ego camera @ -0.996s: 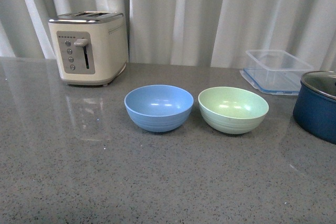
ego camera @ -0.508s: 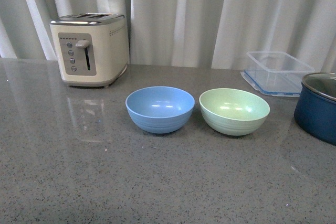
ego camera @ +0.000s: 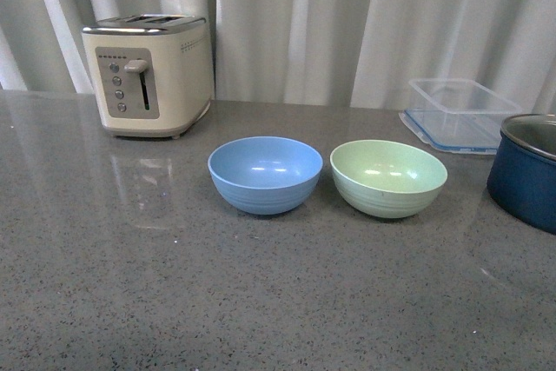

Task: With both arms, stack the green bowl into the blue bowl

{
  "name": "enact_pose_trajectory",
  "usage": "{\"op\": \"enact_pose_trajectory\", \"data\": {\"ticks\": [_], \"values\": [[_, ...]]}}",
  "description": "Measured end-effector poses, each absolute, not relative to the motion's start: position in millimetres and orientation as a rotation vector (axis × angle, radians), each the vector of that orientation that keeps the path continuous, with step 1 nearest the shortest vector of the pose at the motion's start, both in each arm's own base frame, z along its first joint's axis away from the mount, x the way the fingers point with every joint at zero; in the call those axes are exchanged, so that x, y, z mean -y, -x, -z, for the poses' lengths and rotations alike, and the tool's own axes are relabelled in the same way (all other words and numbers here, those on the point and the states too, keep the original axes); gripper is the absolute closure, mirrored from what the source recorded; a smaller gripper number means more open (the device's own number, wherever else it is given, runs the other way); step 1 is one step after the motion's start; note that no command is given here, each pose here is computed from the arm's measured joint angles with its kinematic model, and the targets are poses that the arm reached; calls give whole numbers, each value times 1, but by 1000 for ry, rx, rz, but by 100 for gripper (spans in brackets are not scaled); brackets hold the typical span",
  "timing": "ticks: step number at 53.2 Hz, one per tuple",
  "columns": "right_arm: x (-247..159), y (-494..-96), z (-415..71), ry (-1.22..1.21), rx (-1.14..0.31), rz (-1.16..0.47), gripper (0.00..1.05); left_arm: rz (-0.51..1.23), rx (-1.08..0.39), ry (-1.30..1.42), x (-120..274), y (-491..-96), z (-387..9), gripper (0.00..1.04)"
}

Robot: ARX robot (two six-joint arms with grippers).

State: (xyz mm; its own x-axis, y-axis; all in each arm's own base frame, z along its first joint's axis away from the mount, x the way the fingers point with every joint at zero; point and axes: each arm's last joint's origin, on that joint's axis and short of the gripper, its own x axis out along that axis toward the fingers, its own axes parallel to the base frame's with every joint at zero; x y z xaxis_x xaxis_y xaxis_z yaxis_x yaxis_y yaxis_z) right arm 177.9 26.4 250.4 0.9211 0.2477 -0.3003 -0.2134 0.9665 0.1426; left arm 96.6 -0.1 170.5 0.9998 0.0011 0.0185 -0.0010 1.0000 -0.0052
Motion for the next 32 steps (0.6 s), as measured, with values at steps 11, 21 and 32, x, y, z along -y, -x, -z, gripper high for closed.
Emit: {"op": "enact_pose_trajectory", "data": {"ticks": [11,21,32], "values": [[-46,-255,-264,-209,-525,-212,10,-1,19,6,0,-97,-171,7],[-63,-314,-259,-237,-641,-145,10,-1,19,5,0,-97,-171,7],[-74,-361,-232,-234,-719,-49,10,-1,19,5,0,-97,-171,7]]}}
